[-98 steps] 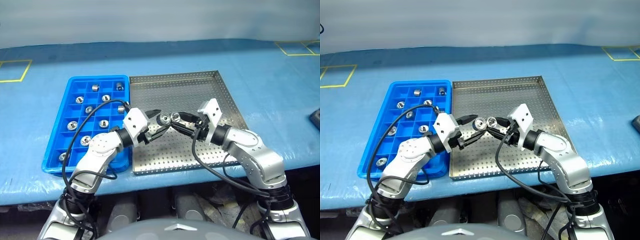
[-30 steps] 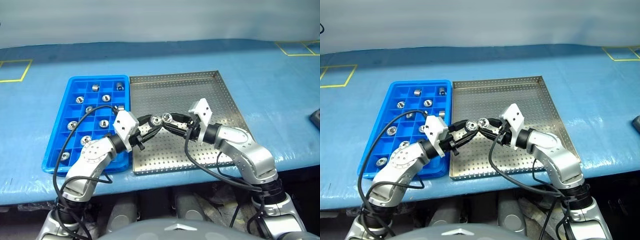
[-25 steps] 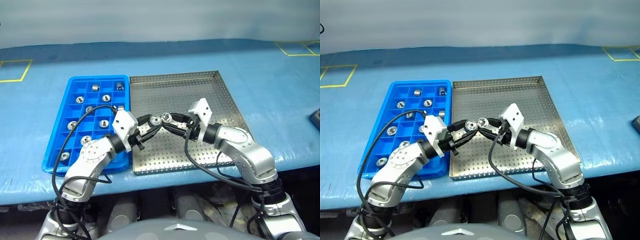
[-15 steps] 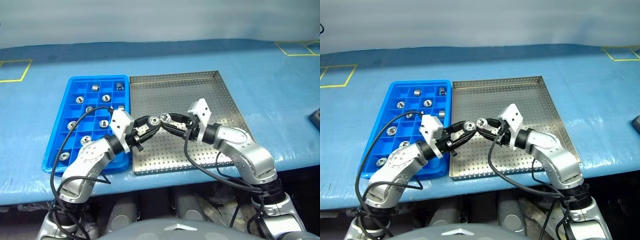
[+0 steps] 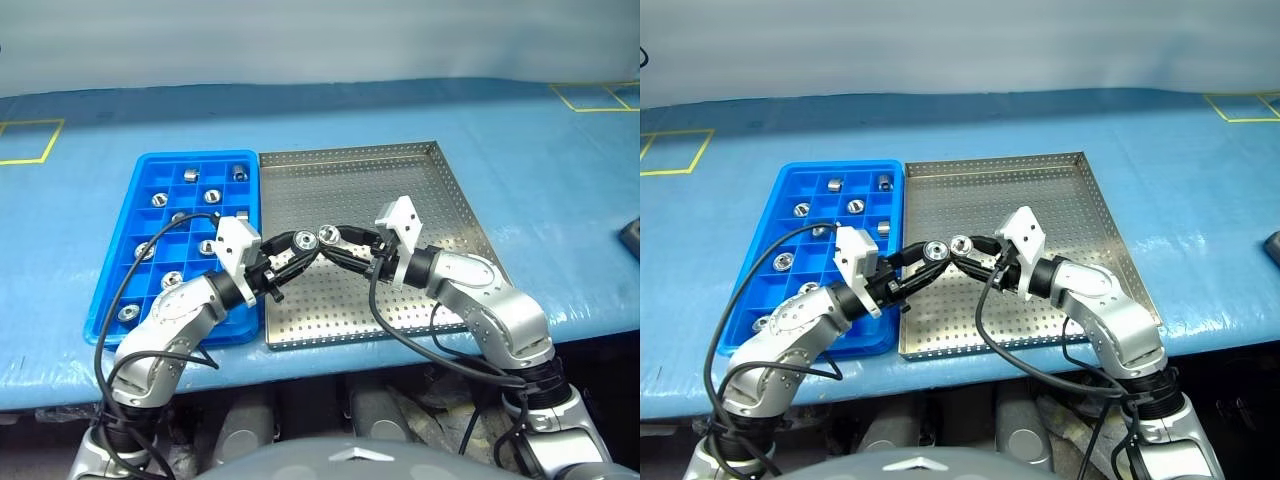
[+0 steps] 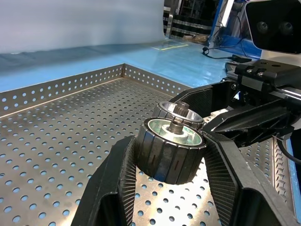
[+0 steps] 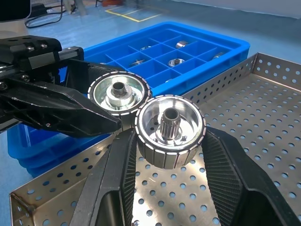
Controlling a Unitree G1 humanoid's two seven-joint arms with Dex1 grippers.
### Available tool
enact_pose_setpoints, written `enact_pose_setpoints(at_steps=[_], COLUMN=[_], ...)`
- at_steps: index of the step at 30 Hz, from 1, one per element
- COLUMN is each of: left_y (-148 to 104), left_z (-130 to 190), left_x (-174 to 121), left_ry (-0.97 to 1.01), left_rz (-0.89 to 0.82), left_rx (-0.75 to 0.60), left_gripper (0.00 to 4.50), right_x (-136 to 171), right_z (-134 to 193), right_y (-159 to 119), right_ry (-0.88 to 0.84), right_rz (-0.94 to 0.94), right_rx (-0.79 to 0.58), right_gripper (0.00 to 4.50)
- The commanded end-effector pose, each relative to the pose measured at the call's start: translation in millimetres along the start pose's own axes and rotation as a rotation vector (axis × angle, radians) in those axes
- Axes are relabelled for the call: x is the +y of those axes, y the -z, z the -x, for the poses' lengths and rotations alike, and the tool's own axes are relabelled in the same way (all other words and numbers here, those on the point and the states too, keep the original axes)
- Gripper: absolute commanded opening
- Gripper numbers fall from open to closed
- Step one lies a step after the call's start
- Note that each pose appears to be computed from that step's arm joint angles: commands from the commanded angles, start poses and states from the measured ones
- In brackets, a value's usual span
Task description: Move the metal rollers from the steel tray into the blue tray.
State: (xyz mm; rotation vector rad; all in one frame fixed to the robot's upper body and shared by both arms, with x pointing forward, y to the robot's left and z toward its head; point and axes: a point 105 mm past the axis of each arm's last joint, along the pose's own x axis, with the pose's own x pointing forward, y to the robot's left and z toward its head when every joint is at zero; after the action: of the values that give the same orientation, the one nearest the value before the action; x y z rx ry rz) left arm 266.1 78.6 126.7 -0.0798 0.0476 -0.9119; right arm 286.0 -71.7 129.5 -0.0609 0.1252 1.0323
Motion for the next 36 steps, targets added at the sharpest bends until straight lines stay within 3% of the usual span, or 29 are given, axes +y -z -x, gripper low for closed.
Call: enact_pose_setpoints(at_steps=[1, 10, 20, 28, 36], left_y=[-35.3, -43.0, -30.2, -28.1, -27.1], left_z=[15.4, 19.2, 15.6, 15.1, 14.0], left_x=[2.9, 2.5, -5.5, -6.7, -7.7], left_ry=[-0.018, -0.013, 0.028, 0.039, 0.050], left_rz=[-0.066, -0.008, -0.104, -0.126, -0.118], left_rx=[-0.115, -0.155, -0.046, -0.026, -0.026], left_gripper=[1.84, 1.84, 1.84, 1.84, 1.84], right_x=[-50.8, -52.3, -44.7, -51.0, -47.9], right_z=[29.2, 29.6, 25.1, 26.0, 24.4], right_y=[10.6, 11.5, 6.9, 3.1, 1.7], right_ry=[0.277, 0.284, 0.228, 0.283, 0.265], right_rz=[0.001, -0.002, -0.021, 0.015, 0.016], right_rx=[0.060, 0.061, 0.033, 0.028, 0.012], right_gripper=[1.72, 1.72, 1.72, 4.32, 4.32])
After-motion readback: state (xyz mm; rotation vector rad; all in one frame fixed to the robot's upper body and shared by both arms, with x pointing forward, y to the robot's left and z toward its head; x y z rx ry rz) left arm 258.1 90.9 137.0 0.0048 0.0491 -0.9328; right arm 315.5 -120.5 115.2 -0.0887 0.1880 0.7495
